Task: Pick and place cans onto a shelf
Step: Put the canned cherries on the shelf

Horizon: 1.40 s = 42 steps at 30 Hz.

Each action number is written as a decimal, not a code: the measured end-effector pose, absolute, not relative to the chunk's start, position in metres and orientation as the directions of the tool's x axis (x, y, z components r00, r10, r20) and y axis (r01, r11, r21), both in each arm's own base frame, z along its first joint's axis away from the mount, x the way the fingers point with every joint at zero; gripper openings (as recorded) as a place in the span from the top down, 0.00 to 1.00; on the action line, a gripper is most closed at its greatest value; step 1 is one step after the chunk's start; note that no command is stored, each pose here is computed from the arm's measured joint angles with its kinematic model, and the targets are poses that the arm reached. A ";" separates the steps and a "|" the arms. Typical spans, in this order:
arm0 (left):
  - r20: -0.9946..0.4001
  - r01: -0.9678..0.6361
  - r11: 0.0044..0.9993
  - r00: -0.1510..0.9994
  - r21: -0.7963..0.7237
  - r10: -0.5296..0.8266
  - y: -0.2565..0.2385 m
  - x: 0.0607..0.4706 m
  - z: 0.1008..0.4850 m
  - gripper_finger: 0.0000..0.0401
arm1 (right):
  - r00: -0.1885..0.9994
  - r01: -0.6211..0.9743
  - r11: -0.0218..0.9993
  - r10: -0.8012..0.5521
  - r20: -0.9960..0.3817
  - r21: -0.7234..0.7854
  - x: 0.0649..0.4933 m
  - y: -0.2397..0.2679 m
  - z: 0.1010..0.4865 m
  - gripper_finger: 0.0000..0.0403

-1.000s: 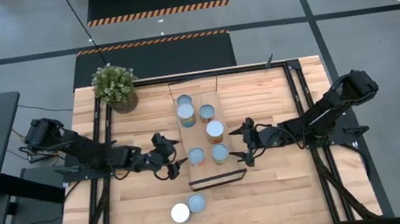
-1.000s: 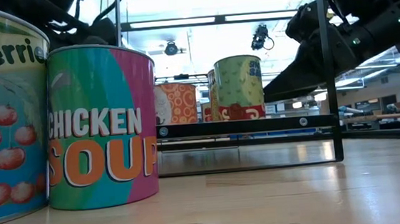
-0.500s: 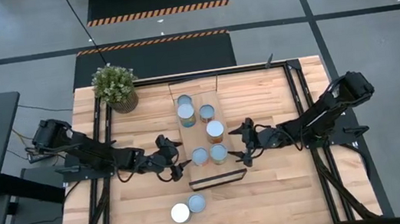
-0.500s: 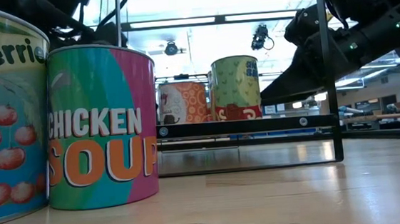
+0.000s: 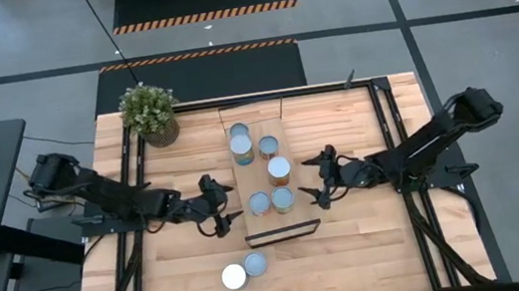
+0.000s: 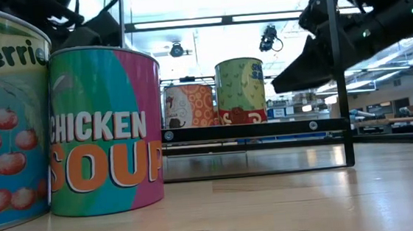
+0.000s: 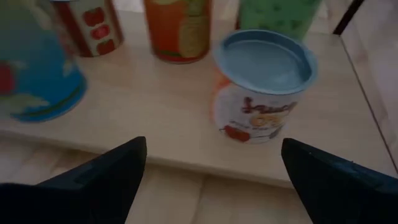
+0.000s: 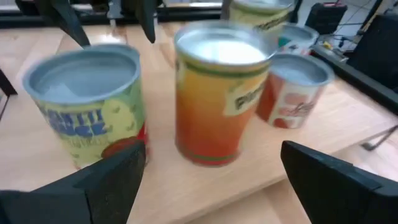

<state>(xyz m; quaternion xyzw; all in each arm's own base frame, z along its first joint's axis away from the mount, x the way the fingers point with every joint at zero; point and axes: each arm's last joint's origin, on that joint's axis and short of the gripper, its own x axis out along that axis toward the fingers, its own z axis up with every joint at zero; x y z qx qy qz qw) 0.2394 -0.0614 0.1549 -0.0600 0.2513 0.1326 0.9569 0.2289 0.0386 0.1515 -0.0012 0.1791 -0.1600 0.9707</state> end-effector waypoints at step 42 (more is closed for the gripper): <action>-0.764 -0.161 0.944 0.633 -0.288 -0.125 -0.206 0.224 0.288 0.06 | 0.905 0.300 0.939 -0.336 -0.260 -0.169 0.210 0.036 0.186 0.05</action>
